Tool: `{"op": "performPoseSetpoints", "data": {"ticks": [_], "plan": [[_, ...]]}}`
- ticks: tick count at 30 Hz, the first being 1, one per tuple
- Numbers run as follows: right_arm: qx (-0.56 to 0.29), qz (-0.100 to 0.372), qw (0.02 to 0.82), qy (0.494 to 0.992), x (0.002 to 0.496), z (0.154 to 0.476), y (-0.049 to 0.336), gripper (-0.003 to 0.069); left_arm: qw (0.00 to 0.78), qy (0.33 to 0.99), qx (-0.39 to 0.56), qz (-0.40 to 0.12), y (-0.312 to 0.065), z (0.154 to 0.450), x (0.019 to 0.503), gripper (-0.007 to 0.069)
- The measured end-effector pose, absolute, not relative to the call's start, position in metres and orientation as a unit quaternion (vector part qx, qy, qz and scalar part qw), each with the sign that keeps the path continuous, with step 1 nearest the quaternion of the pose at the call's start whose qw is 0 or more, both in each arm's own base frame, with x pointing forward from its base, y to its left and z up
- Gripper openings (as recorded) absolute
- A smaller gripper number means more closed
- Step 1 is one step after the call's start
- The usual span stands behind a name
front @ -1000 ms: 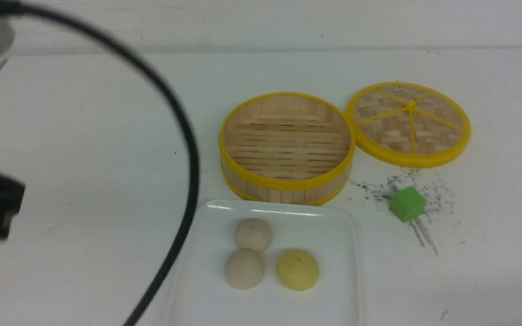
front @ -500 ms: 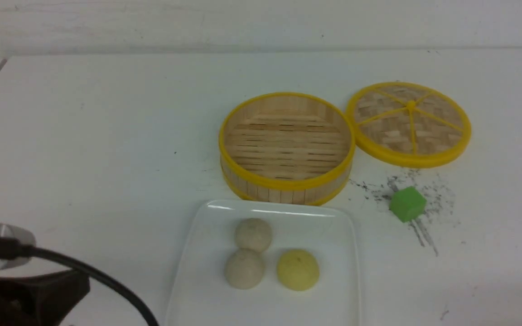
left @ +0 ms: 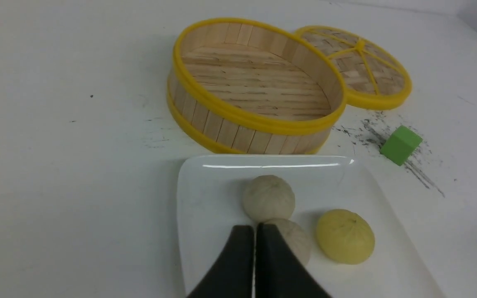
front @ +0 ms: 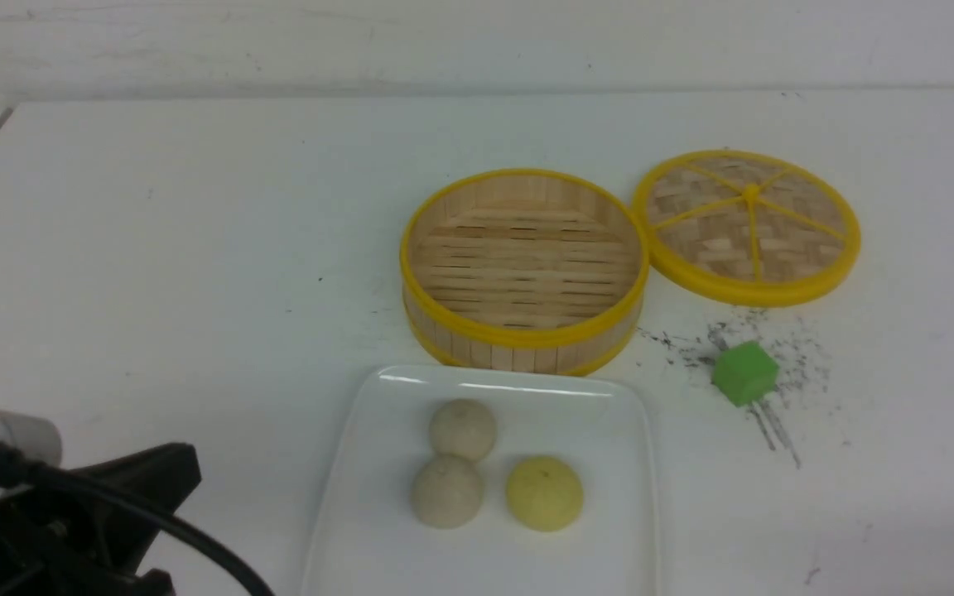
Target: Put the steamed buns into the plate on the white tablecloth.
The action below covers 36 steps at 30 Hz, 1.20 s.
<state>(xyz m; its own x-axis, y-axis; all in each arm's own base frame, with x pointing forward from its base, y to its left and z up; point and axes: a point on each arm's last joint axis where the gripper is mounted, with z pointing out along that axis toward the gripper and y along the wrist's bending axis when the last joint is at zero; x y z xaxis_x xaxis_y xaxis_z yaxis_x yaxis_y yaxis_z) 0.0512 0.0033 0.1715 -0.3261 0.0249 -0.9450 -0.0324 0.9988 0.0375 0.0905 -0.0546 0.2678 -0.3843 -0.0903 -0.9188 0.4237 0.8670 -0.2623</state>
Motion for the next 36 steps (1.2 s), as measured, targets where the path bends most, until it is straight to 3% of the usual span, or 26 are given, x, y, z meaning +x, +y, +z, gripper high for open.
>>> {"op": "performPoseSetpoints", "data": {"ticks": [13, 20, 25, 32, 36], "plan": [[-0.002, 0.025, 0.58, 0.814, 0.051, 0.172, 0.003, 0.0097, 0.549, 0.796, 0.11, -0.227, -0.053, 0.268, 0.09, 0.0035], [-0.002, 0.025, 0.58, 0.814, 0.051, 0.172, 0.003, 0.0106, 0.564, 0.807, 0.082, -0.157, -0.031, 0.265, 0.08, 0.0036], [-0.002, 0.025, 0.58, 0.814, 0.051, 0.172, 0.003, 0.0113, 0.592, 0.802, 0.004, -0.078, -0.007, 0.237, 0.064, 0.0042], [-0.002, 0.025, 0.58, 0.814, 0.051, 0.172, 0.003, 0.0123, 0.6, 0.799, -0.033, -0.037, 0.001, 0.187, 0.056, 0.0052], [-0.002, 0.025, 0.581, 0.814, 0.051, 0.172, 0.003, 0.0129, 0.597, 0.801, -0.026, -0.028, 0.002, 0.173, 0.054, 0.0053]]}}
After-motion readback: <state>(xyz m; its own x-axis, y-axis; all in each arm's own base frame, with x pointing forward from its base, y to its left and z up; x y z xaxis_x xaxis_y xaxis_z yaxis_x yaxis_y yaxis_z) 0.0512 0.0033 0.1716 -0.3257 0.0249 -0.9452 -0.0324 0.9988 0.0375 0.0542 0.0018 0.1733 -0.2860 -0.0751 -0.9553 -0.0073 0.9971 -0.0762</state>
